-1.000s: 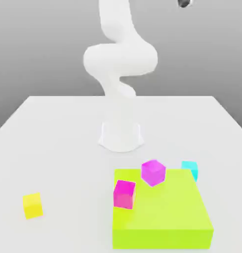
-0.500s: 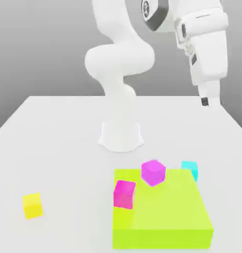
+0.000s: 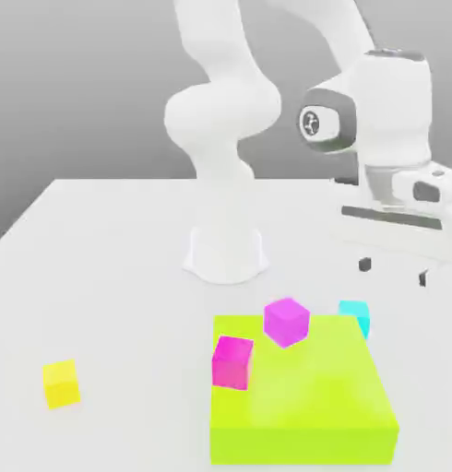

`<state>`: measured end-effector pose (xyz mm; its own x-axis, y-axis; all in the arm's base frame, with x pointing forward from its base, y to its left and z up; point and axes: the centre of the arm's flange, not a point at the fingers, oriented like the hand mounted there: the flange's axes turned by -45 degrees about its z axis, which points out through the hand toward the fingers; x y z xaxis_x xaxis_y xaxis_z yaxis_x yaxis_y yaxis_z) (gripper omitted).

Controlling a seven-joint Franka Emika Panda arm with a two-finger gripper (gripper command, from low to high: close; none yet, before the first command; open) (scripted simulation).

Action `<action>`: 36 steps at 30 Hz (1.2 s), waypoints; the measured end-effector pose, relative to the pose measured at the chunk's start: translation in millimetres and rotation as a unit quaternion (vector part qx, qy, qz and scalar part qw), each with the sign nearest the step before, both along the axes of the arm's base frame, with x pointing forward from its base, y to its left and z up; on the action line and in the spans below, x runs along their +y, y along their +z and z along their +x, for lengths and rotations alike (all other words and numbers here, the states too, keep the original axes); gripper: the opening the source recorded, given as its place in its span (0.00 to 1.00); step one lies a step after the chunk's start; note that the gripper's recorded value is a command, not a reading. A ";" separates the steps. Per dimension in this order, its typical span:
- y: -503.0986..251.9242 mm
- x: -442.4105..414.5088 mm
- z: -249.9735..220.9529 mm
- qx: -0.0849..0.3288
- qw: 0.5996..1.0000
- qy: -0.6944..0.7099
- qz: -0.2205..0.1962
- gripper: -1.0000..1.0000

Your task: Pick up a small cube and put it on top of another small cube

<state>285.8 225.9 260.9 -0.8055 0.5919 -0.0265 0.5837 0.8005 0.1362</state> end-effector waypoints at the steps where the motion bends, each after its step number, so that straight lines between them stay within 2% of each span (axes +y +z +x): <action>1: -8.6 1.2 -8.0 0.004 1.000 0.030 -0.007 0.50; 9: -68.9 -0.5 -68.9 0.035 0.966 0.252 -0.055 0.50; 19: -127.5 -0.3 -71.3 0.037 0.962 0.266 -0.057 0.50; 20: -133.1 -1.1 -72.3 0.037 0.962 0.266 -0.058 0.00; 27: -134.3 -1.4 -72.5 0.037 0.962 0.265 -0.058 0.00; 36: -84.9 -0.7 -69.5 0.039 0.962 0.264 -0.055 0.00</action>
